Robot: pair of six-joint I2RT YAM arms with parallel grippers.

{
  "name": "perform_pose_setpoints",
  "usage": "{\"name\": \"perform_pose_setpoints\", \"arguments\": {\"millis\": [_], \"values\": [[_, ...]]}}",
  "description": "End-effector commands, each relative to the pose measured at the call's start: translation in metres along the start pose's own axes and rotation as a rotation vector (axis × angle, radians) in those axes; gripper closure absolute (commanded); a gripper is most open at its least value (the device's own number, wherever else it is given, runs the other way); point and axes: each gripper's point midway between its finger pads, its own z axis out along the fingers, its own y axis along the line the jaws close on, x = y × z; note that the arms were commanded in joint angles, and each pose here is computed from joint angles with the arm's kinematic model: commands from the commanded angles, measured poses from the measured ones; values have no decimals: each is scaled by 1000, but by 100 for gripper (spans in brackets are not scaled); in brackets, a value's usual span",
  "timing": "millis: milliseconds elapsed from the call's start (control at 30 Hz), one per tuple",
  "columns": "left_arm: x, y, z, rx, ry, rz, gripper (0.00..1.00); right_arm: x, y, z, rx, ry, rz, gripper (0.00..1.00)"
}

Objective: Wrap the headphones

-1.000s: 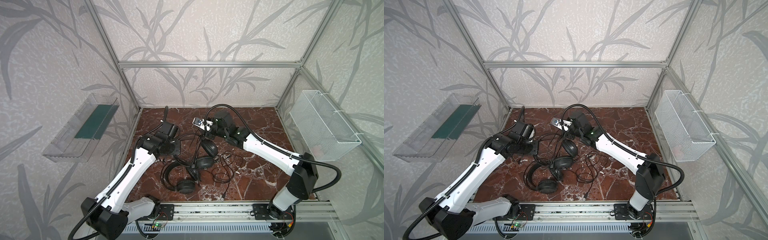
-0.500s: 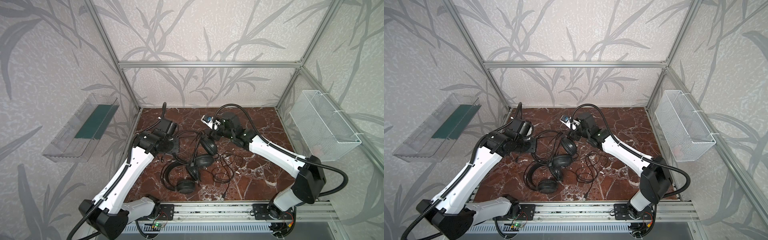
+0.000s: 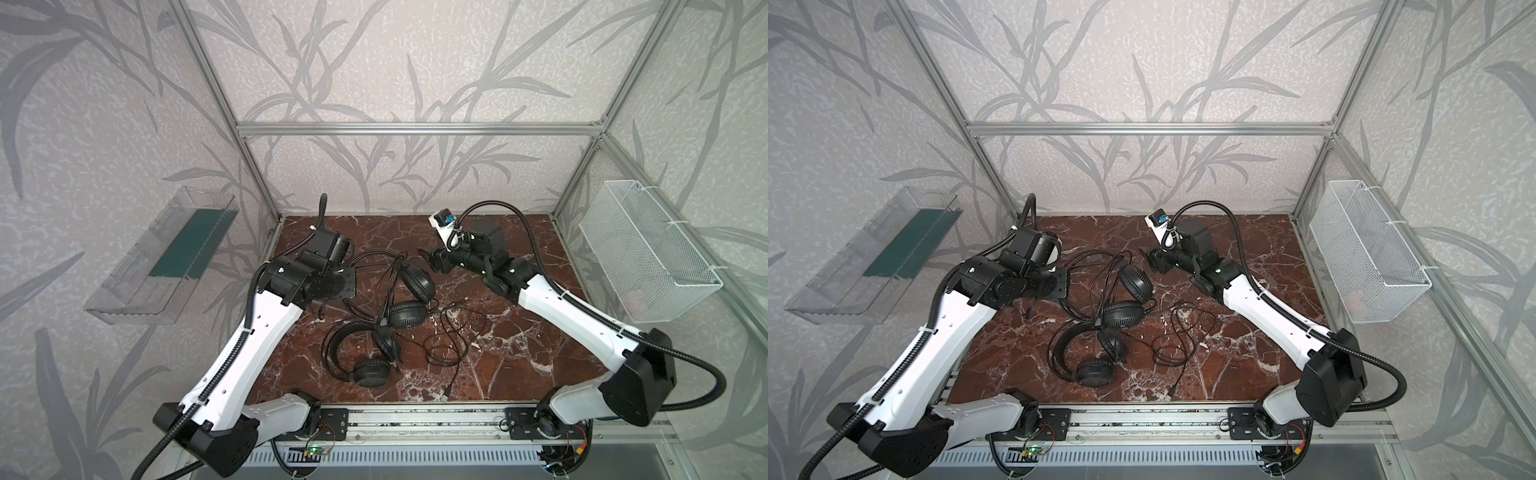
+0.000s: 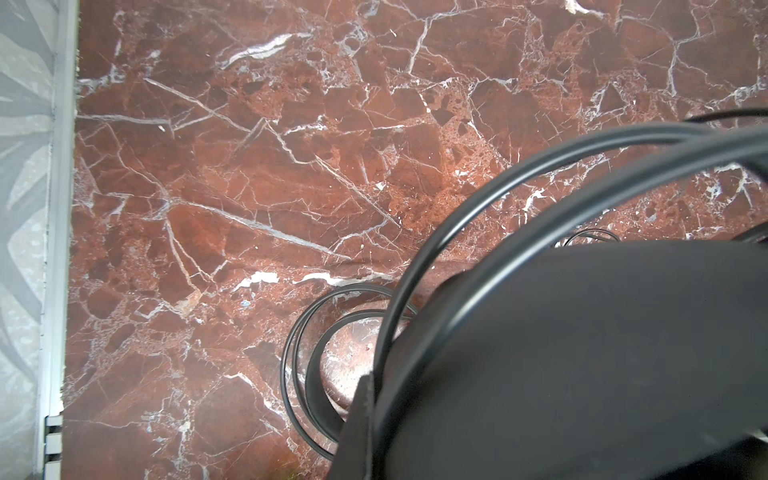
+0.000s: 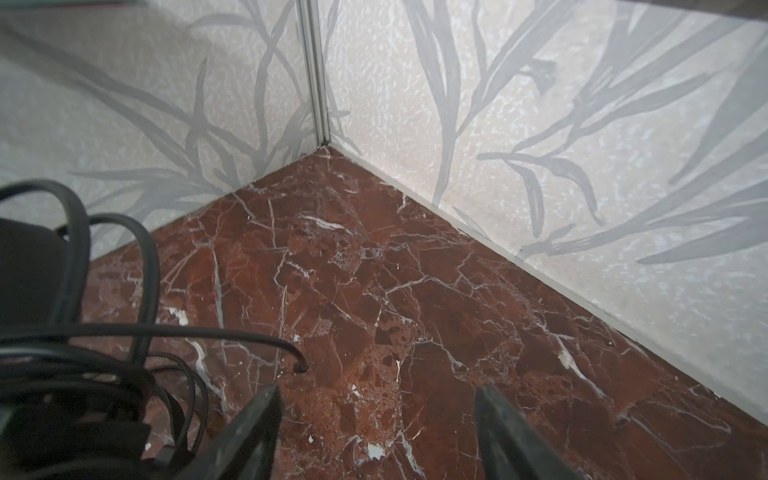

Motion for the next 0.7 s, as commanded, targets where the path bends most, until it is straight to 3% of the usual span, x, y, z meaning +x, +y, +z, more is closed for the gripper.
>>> {"name": "perform_pose_setpoints", "arguments": {"millis": [0,167,233,333,500,667], "values": [[-13,-3,-15,20,-48,-8,100,-29,-1,-22,-37,-109,167,25],[-16,-8,-23,46,-50,-9,100,-15,-34,-25,5,-72,369,25],[-18,-13,-28,78,-54,-11,100,-12,-44,-26,-8,-92,395,25],[-17,-21,-35,124,-43,0,100,0,-48,-19,-4,-69,349,23],[-5,-32,-34,191,19,25,100,22,-26,-1,-148,-18,252,23],[0,-46,-40,270,64,26,100,39,-30,-1,-113,-77,94,22]]}}
